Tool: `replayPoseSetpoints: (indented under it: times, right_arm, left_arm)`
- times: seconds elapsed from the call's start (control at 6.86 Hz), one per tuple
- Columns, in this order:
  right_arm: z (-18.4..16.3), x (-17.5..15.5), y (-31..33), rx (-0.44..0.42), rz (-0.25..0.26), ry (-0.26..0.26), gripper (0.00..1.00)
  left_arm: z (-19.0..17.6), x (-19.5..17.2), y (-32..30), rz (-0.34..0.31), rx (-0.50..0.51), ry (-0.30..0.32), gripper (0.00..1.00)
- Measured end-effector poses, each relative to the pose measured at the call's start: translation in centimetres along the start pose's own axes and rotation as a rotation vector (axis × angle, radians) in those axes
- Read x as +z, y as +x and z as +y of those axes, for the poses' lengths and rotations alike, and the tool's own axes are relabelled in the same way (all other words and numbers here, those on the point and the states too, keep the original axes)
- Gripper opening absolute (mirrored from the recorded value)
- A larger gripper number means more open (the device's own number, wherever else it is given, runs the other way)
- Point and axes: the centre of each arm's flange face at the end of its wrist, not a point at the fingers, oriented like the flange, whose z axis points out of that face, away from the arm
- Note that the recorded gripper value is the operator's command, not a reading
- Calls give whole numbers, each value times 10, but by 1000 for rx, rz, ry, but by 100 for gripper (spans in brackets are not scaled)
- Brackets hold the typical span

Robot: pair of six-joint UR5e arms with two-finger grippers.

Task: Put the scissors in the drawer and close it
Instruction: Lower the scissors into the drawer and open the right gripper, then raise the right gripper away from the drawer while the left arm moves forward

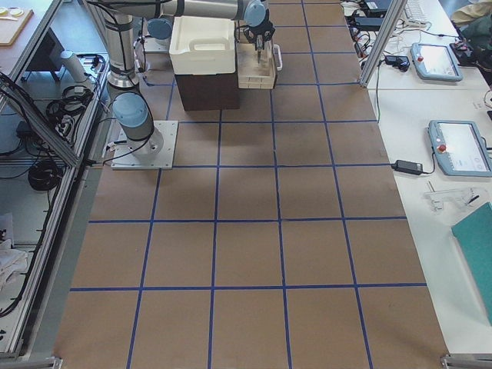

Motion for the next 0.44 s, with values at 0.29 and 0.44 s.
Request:
replayPoseSetpoints:
  times: [0.29,0.44]
  right_arm:
    - [-2,-5,-1,-1,-15,5,72]
    - [-5,-17,-7,-23,-40,-1,67]
  left_arm:
    - [0,0,0,-1,-1,1,100]
    - [0,1,1,4,-2,-4,100]
